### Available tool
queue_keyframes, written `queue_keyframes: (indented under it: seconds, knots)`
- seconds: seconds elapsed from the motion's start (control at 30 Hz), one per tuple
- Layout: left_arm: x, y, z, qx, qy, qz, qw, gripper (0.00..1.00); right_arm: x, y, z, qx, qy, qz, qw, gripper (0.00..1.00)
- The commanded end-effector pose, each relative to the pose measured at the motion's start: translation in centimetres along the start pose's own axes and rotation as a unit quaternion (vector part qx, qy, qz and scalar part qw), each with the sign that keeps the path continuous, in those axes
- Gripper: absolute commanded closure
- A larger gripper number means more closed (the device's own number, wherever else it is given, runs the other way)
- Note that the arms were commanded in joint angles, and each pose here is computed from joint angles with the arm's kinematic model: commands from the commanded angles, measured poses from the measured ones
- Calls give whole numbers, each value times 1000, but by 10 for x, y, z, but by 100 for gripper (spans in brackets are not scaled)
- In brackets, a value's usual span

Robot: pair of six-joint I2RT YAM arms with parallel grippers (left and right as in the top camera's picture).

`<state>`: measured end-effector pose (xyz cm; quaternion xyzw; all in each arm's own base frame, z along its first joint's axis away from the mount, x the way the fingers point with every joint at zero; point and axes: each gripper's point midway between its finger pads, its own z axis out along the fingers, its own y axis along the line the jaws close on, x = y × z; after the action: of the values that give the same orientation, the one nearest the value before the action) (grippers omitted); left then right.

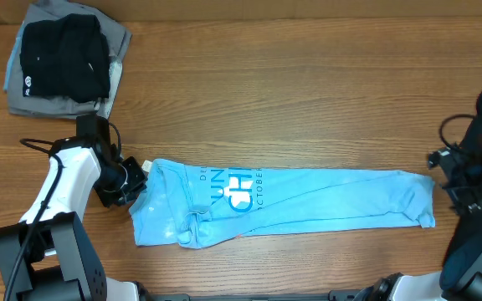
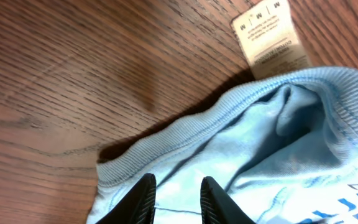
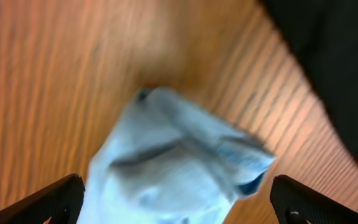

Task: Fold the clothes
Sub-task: 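Lift the right end with the right gripper and fold it toward the left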

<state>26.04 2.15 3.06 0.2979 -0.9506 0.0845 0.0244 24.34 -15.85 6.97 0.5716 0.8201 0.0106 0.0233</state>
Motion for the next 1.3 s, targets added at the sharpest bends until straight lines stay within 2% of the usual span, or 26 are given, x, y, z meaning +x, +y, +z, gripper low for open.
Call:
queue_keyframes:
  seconds: [0.0, 0.3, 0.43, 0.67, 0.73, 0.8, 0.83, 0.97, 1.27]
  knots:
    - [-3, -9, -8, 20, -7, 16, 1000, 72, 7, -10, 13, -10, 20, -5, 1000, 0]
    - [1, -9, -8, 22, 1, 15, 1000, 72, 27, -12, 46, -35, 40, -28, 998, 0]
    - [2, -9, -8, 22, 3, 15, 1000, 72, 39, -1, 55, -77, 61, -56, 994, 0]
    - [3, -11, -8, 28, 7, 15, 999, 72, 53, -9, 72, -72, 77, -60, 993, 0]
    - [3, -11, -8, 28, 7, 15, 999, 72, 56, -11, 73, -71, 79, -60, 993, 8]
    - [3, -11, -8, 27, 7, 15, 999, 72, 56, -11, 73, -70, 81, -59, 993, 38]
    - [3, -11, -8, 27, 7, 15, 999, 72, 57, -11, 73, -70, 81, -59, 992, 47]
    - [3, -11, -8, 27, 8, 14, 999, 72, 56, -11, 73, -70, 81, -57, 993, 96]
    - [5, -10, -8, 26, 11, 14, 1000, 72, 41, 2, 47, -88, 61, -49, 993, 96]
